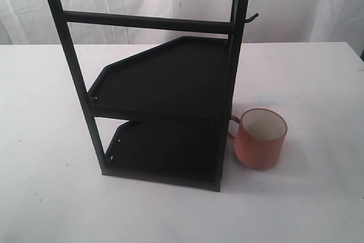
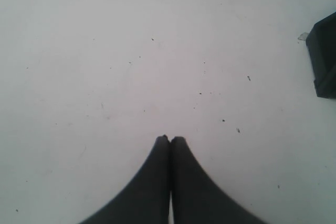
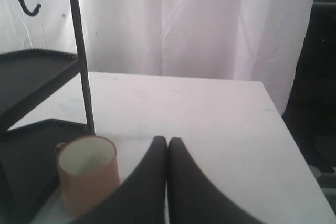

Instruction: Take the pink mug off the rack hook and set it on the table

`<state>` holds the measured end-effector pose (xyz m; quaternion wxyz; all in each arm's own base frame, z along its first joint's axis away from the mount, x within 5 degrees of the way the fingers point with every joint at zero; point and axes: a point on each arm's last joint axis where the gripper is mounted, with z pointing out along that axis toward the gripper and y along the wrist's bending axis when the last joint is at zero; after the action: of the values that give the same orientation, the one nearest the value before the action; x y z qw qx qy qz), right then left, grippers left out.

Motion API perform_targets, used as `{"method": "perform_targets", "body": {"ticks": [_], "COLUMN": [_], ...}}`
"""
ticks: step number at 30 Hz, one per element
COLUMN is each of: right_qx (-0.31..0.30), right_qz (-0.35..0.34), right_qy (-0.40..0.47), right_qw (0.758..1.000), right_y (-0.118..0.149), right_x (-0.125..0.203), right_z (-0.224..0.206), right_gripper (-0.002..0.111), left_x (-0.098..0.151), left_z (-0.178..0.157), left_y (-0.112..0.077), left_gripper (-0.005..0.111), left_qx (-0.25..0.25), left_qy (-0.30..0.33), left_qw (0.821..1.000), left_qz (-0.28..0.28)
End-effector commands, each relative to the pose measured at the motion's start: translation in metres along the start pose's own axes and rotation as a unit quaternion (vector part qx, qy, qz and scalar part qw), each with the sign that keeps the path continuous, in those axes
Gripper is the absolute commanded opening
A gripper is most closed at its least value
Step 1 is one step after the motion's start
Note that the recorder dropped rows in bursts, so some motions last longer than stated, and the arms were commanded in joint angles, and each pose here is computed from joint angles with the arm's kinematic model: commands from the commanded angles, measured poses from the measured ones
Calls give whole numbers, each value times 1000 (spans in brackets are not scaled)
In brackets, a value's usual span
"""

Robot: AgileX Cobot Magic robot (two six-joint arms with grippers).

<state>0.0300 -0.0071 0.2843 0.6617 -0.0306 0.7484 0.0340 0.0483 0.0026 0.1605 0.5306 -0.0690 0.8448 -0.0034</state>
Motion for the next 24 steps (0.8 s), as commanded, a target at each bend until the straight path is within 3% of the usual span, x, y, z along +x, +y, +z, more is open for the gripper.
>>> {"method": "perform_targets", "body": {"ticks": [1,9,14,19,22,24], "right_qx": [-2,68,110,92,110,114], "right_qz": [-2,-79,-9,3,35,87], "right_qy": [-26,-88,-76,-85,-32,54], "right_qw": [1000,991,991,992,993,988], "right_y": [0,-3,-6,-2,-5,-5], "right_x": [-1,7,34,71,81,98], "right_z": [-5,6,19,35,35,35], "right_gripper": [0,0,0,0,0,0], "left_x": [2,2,2,2,2,2], "left_z": [1,1,1,1,1,1], "left_y": [0,0,0,0,0,0], "left_gripper": [0,0,0,0,0,0], "left_qx": [4,4,4,4,4,4], "left_qy": [5,5,5,5,5,5], "left_qw": [1000,1000,1000,1000,1000,1000], "left_qz": [0,0,0,0,0,0]}}
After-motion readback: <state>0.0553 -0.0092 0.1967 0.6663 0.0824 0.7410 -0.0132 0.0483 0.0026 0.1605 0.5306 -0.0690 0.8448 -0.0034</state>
